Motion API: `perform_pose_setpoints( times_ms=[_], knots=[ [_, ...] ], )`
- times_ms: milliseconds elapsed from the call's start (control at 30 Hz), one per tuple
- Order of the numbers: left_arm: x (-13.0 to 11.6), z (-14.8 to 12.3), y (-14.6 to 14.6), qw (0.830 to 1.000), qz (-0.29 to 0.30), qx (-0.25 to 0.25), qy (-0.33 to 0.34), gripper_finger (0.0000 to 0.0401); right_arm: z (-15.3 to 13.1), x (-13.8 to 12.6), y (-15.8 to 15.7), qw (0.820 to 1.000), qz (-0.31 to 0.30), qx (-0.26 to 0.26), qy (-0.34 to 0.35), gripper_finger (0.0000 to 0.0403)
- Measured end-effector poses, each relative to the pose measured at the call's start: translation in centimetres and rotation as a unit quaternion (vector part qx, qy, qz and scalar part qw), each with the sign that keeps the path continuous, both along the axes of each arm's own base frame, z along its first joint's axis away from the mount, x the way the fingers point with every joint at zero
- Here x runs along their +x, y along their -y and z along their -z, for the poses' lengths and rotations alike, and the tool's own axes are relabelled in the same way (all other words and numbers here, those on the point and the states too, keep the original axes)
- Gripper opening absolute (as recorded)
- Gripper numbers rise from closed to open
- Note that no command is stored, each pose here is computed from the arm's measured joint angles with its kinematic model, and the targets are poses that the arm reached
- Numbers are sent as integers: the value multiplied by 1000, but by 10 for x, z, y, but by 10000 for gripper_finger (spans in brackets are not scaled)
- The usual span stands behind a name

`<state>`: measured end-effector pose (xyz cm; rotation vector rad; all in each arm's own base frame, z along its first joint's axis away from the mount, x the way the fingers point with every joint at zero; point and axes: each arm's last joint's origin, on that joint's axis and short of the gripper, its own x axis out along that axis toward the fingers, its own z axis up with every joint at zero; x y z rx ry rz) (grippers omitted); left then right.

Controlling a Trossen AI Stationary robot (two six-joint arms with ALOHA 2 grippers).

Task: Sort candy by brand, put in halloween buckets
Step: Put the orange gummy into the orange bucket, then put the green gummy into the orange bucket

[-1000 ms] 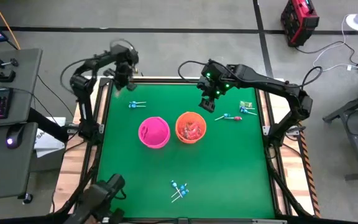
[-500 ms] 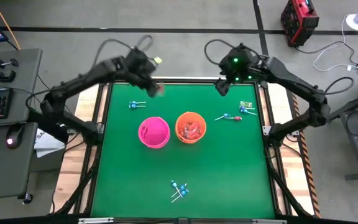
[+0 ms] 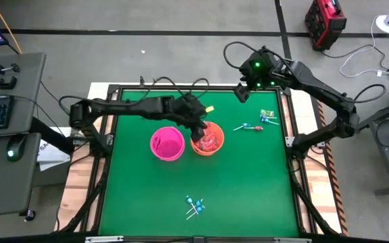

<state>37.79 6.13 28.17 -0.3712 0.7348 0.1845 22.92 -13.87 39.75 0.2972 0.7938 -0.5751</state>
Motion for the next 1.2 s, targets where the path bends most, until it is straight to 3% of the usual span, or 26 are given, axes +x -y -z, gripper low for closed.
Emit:
perform_pose_setpoints(
  times_ms=[200,333,500,667,800,1000,1200],
  knots=[
    [3,6,-1,1000,14,-28,-5,100,1,-1,-1,1000,6,10,-7,275],
    [-5,-7,-3,1000,12,-24,6,167,3,-3,-2,1000,8,17,-14,275],
    [-45,-49,-26,1000,-22,-3,-15,218,21,-16,6,988,119,51,-81,275],
    [-100,-92,-48,991,-112,59,39,225,93,-40,25,950,217,151,-168,275],
    [-133,-106,-54,979,-162,63,107,225,151,-61,43,918,294,199,-176,275],
    [-155,-93,-48,970,-184,49,151,225,198,-83,61,874,390,236,-170,275],
    [-160,-62,-41,973,-199,9,119,225,220,-85,67,853,437,233,-164,275]
  ],
)
